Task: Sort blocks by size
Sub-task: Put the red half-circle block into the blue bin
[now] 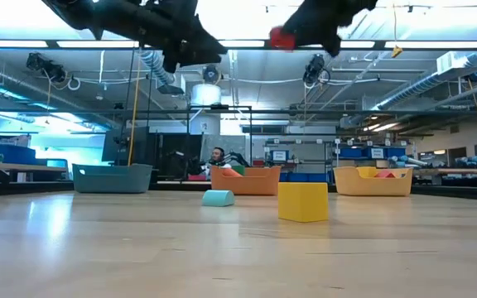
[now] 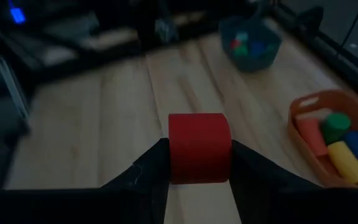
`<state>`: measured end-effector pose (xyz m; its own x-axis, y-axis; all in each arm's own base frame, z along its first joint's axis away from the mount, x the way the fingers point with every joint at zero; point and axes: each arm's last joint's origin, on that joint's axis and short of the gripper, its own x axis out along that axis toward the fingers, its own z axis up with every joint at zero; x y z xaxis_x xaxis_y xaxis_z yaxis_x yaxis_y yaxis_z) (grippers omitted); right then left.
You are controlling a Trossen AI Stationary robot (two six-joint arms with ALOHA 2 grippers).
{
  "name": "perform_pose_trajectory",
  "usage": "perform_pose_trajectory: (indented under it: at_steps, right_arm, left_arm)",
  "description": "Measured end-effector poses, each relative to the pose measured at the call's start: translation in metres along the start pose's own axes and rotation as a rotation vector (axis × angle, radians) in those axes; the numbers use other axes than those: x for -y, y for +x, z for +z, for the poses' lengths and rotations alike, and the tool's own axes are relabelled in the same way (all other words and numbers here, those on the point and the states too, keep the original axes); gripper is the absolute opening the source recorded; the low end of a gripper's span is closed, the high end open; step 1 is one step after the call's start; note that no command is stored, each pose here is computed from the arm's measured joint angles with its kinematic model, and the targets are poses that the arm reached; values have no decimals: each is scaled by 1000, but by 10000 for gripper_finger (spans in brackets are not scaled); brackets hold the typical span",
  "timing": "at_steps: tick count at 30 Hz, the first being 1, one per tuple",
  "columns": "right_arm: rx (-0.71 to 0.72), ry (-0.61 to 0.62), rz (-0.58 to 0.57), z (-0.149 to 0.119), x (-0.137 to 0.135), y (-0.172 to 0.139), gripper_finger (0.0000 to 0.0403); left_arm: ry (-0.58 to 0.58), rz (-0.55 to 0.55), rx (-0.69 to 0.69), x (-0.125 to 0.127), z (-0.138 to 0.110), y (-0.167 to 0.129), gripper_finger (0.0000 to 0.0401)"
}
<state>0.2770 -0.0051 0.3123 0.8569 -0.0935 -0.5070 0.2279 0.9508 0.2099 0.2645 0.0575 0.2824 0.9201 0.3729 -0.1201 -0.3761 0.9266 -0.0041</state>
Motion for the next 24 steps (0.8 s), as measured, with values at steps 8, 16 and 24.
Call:
perform_pose_trajectory:
  at_steps: [8,16,24]
  right_arm:
    - [52,108,19,6,0,-14,145]
    - [82,176,164,14,2,-5,146]
    - [115,200,280,23,5,-11,147]
  left_arm:
    - [14,-123,-62,6,31,8,182]
    - [407,-304,-161,18,70,34,182]
    - [690,-388,-103,32,81,40,182]
